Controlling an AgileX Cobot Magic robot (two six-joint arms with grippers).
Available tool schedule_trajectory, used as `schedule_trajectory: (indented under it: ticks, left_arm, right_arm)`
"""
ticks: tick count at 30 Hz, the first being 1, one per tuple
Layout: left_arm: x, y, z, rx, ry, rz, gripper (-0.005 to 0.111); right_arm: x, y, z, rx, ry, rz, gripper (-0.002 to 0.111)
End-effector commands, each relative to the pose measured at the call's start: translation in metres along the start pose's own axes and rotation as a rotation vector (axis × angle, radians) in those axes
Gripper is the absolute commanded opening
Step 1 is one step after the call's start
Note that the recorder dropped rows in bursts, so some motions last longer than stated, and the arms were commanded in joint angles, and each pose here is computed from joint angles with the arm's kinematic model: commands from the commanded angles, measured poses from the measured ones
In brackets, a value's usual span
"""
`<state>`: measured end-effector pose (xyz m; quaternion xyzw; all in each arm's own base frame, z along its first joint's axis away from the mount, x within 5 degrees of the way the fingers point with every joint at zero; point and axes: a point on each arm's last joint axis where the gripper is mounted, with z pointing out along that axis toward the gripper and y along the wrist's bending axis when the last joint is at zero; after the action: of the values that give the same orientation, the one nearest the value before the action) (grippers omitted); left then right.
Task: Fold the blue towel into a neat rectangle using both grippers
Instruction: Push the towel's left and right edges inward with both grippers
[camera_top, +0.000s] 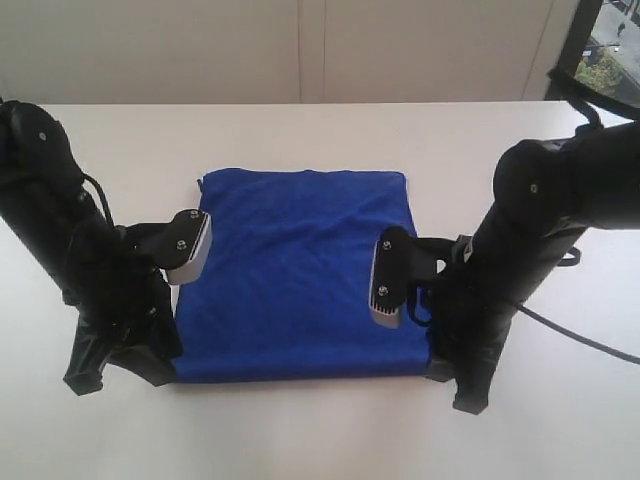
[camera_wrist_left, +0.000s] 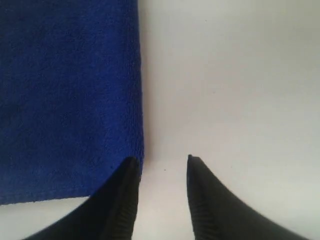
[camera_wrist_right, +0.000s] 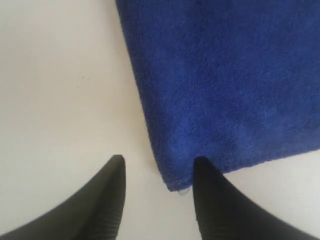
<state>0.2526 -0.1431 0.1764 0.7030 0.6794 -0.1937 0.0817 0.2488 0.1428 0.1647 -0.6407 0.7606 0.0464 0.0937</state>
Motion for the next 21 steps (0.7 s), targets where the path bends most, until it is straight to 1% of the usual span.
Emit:
schedule_trajectory:
  ticks: [1, 4, 6, 11, 16, 19, 21]
  left_arm:
    - [0.006, -0.001, 0.015, 0.014, 0.008, 0.028, 0.045]
    - [0.011, 0.001, 0.020, -0.047, 0.016, 0.015, 0.045]
    - [0.012, 0.001, 0.022, -0.061, 0.018, 0.012, 0.045]
    - [0.014, 0.003, 0.029, -0.050, 0.020, 0.019, 0.045]
    - [0.016, 0.008, 0.039, -0.044, 0.006, 0.009, 0.045]
    - [0.017, 0.008, 0.041, -0.041, 0.009, 0.012, 0.044]
    - [0.017, 0.010, 0.040, -0.058, 0.011, 0.012, 0.039]
  right_arm:
    - [0.003, 0.000, 0.011, 0.044, -0.013, -0.061, 0.046]
    - [0.003, -0.002, 0.013, 0.066, -0.023, -0.060, 0.046]
    - [0.003, -0.002, 0.016, 0.059, -0.017, -0.058, 0.046]
    - [0.006, -0.002, 0.032, 0.016, 0.015, -0.052, 0.046]
    - [0.006, -0.002, 0.034, 0.008, 0.021, -0.051, 0.044]
    - [0.006, -0.002, 0.034, 0.008, 0.021, -0.051, 0.040]
    - [0.006, -0.002, 0.034, 0.008, 0.021, -0.051, 0.034]
